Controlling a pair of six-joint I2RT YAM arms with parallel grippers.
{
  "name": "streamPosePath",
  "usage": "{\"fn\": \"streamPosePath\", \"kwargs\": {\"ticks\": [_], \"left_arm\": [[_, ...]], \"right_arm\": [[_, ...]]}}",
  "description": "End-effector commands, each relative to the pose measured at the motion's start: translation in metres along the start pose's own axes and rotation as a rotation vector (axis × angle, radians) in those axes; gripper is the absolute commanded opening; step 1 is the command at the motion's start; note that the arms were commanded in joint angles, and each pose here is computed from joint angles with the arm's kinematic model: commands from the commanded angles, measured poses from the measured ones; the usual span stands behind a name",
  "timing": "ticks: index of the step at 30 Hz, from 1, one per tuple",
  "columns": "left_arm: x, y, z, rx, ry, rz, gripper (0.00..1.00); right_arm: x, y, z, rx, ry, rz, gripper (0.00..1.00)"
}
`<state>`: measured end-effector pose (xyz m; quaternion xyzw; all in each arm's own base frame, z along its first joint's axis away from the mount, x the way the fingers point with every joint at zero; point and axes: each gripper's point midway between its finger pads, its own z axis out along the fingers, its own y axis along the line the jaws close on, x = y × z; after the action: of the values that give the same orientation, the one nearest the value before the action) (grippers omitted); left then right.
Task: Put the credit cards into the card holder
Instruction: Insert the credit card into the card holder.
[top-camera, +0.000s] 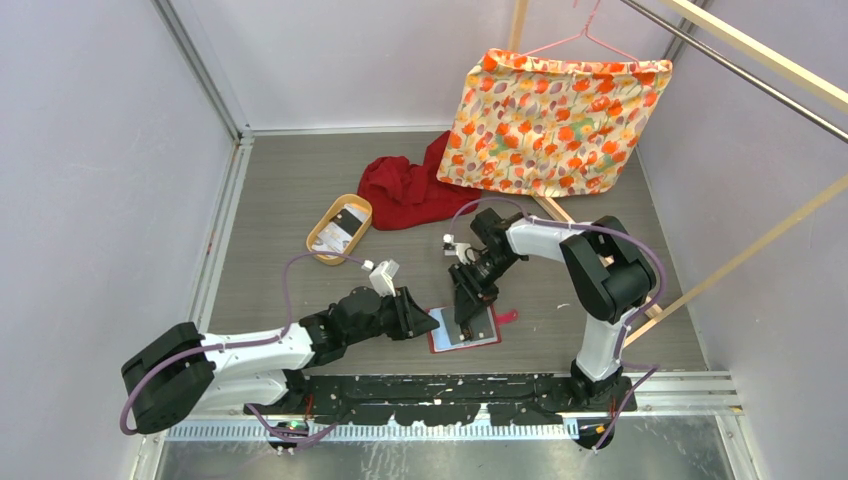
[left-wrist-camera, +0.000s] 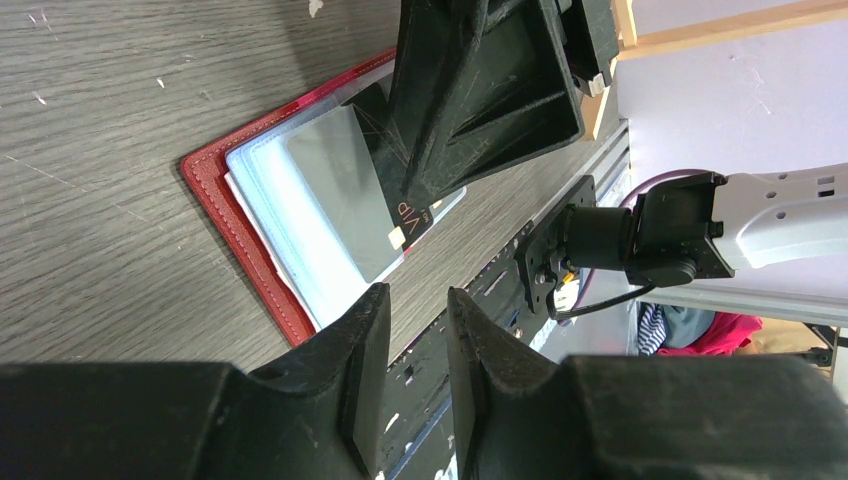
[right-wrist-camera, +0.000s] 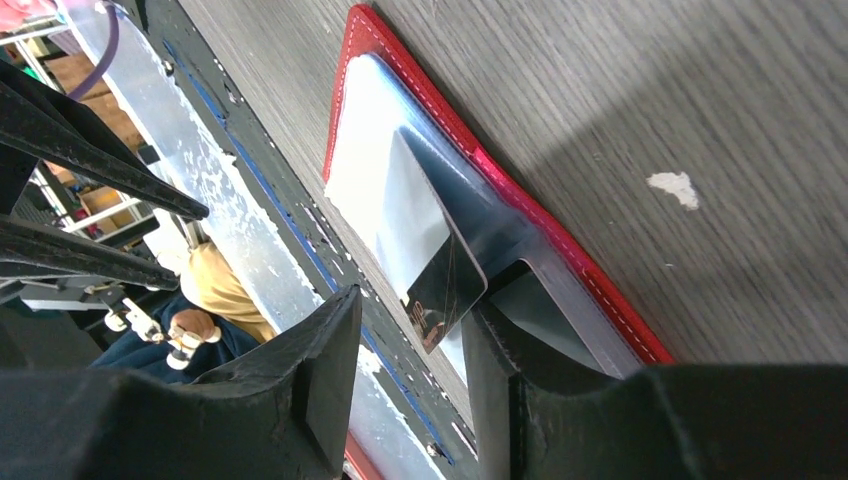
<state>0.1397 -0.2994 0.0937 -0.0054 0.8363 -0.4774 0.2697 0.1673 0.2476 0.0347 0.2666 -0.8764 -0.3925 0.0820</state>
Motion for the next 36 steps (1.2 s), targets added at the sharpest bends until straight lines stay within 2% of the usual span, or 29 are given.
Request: {"fn": "streamPosePath", "kwargs": {"ticks": [1,36], "left_arm": [[-0.004,0.001,0.001,0.000,-0.021,0.021,0.29],[-0.005,0.003,-0.001,-0.006,-0.030,0.013,0.29]], "right_arm": [[-0.005,0.004,-0.014,0.050,-0.018,-0.068,0.48],[0.019,0.023,0.007,0.091,0.209,-0.194,0.54]]}}
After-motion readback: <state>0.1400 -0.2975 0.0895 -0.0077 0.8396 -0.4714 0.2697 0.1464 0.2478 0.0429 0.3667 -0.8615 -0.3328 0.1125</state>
